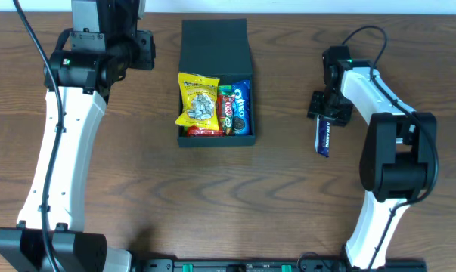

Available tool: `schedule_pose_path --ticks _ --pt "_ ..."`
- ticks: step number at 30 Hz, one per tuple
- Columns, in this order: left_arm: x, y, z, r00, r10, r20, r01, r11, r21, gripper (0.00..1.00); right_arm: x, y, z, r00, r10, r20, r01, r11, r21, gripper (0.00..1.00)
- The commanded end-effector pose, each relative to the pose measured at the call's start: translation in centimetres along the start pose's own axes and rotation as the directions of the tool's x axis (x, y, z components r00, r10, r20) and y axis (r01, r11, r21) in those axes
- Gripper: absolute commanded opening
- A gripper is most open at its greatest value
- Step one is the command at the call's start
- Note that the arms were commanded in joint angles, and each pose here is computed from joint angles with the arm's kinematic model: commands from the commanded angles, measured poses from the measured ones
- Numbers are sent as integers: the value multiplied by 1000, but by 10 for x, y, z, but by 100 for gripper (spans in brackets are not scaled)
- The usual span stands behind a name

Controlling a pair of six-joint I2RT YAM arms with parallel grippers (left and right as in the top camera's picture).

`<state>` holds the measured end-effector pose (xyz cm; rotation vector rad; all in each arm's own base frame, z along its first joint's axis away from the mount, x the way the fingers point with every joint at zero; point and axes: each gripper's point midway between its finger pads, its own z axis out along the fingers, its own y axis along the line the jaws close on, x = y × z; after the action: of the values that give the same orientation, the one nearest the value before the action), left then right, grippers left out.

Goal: Pack container
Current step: 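Carry the dark blue bar into the box with the right gripper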

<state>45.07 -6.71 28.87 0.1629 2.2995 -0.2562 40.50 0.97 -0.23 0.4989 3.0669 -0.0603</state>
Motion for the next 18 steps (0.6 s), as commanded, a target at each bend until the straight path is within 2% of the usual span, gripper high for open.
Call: schedule_pose_path --ticks 1,8,12,18 --pt "-14 -1 -11 999 -5 48 5 1000 3 12 2 9 -4 999 -53 1 53 995 -83 49" --pt "-16 -1 -11 998 -4 56 4 1000 3 15 -5 23 -6 995 -89 34 93 984 -149 18" --pt "-16 -1 -11 998 -4 56 4 1000 3 15 -14 40 -18 993 -98 64 110 972 -208 11" --pt "-16 -1 -11 998 -4 56 4 1000 3 15 -36 82 -75 973 -157 167 195 950 -242 11"
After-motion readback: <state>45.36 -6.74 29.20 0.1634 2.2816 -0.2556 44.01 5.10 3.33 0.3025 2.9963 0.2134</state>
